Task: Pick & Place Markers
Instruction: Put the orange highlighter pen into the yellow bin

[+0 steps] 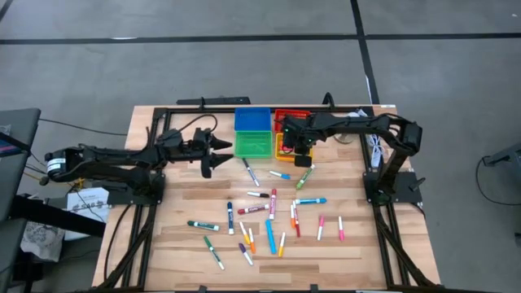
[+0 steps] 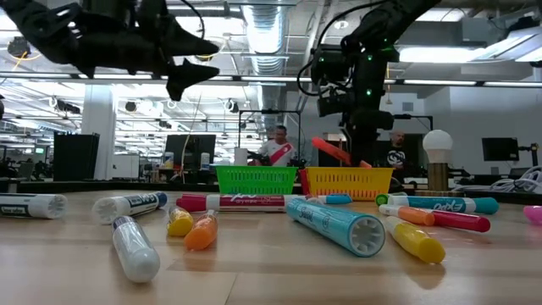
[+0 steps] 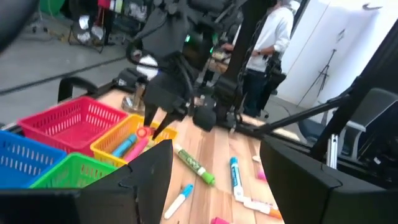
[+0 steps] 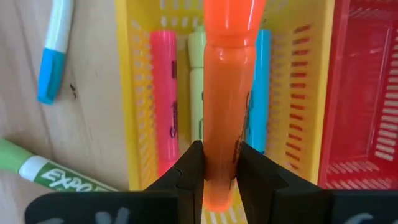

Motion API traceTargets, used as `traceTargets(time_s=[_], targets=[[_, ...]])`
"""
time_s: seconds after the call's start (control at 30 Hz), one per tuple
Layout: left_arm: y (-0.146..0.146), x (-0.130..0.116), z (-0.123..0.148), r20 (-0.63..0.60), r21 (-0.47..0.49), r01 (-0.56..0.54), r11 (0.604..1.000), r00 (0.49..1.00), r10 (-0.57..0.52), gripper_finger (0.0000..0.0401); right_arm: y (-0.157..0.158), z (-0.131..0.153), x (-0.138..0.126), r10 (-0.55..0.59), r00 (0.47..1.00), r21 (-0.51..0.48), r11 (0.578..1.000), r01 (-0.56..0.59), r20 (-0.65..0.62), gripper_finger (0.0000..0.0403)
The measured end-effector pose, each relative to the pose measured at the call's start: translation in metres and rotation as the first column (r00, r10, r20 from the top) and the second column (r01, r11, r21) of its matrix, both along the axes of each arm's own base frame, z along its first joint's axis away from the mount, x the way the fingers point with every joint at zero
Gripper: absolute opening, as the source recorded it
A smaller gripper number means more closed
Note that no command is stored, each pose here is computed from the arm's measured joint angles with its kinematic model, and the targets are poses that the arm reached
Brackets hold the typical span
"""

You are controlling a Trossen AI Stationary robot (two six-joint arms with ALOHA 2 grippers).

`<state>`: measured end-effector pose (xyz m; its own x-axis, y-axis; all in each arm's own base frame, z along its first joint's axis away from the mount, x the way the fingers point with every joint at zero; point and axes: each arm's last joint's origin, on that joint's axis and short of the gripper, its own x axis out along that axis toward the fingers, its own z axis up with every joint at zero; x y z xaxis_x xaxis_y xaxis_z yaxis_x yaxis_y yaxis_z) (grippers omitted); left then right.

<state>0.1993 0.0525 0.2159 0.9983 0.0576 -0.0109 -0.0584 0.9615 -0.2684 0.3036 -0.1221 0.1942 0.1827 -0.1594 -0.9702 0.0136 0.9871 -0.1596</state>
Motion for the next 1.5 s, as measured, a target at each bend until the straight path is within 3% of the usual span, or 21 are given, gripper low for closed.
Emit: traceTargets(time_s=[0.37,1.2,1.5], targets=[[-0.007,-0.025,-0.006,0.05,0.015,0.0,1.0,0.999,-0.001,0.0242,-0.006,0.0,-0.003,-0.014,1.0,0.001,1.0,0.014,-0.005,0.0063],[-0.008,-0.026,-0.006,0.055,-0.007,0.001,1.0,0.998,-0.001,0.0242,-0.008,0.0,-0.003,-0.043,0.999,0.005,0.999,0.042,0.005,0.0063],[-0.008,-0.026,-0.006,0.059,-0.01,0.002,1.0,0.998,-0.001,0.0242,-0.012,-0.022,0.005,-0.048,0.998,0.011,0.999,0.048,-0.039,0.007]])
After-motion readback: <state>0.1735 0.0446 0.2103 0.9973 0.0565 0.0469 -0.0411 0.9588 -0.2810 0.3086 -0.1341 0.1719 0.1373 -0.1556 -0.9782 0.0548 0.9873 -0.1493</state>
